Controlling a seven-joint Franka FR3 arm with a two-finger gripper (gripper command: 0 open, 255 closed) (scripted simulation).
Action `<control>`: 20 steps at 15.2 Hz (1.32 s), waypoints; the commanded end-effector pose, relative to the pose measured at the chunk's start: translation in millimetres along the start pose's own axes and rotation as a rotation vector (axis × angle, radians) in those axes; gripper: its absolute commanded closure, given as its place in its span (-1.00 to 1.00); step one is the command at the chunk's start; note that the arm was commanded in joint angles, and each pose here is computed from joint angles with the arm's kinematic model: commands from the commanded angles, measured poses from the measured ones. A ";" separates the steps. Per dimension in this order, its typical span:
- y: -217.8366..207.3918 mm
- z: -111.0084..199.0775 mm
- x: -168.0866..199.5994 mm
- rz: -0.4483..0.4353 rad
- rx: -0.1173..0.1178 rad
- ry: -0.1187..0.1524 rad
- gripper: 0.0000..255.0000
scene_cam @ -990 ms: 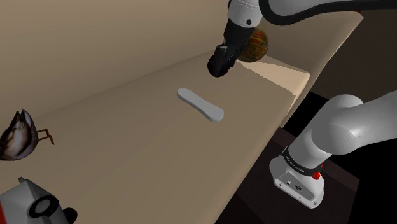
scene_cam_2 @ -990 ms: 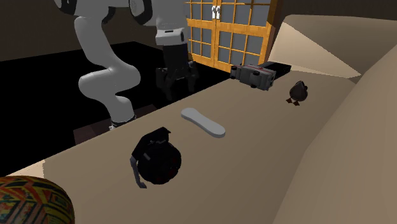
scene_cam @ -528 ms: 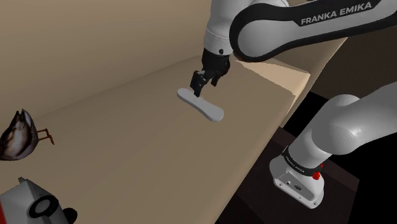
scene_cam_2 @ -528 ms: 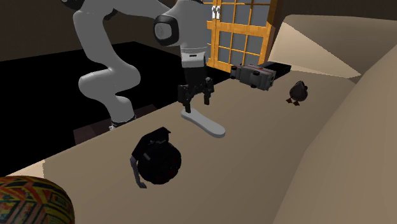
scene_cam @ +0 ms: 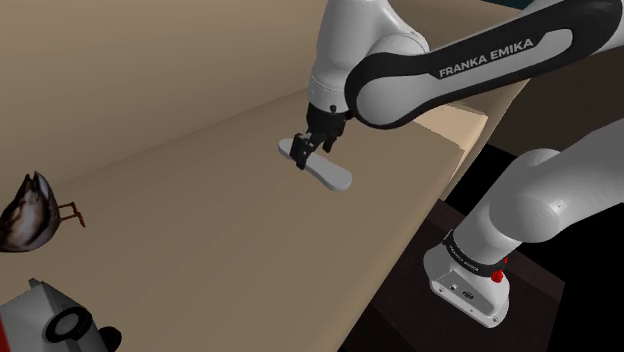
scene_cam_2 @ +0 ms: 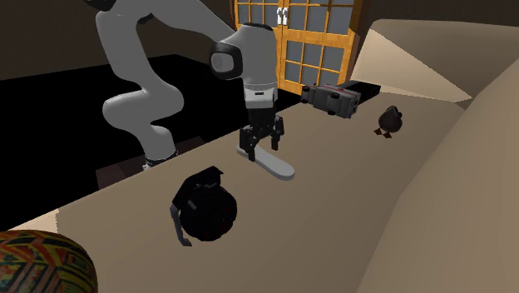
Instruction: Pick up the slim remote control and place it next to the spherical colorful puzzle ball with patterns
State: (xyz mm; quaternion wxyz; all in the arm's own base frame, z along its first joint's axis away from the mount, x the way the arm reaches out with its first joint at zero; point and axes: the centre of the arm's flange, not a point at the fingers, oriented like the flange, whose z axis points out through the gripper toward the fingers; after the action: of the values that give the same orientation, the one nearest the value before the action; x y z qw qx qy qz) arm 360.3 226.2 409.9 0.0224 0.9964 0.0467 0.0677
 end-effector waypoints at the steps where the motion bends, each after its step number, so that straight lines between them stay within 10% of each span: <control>1: -0.3 8.0 0.2 0.000 0.000 0.001 -1.00; 8: -0.2 8.0 0.2 0.000 0.000 0.001 -1.00; 9: -0.2 8.0 0.2 0.000 0.000 0.001 1.00; 20: 0.3 -2.4 1.6 0.000 0.000 0.001 1.00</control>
State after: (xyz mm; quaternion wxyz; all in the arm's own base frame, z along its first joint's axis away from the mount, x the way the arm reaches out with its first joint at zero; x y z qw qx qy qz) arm 361.5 226.8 407.8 0.0222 0.9963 0.0467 0.0680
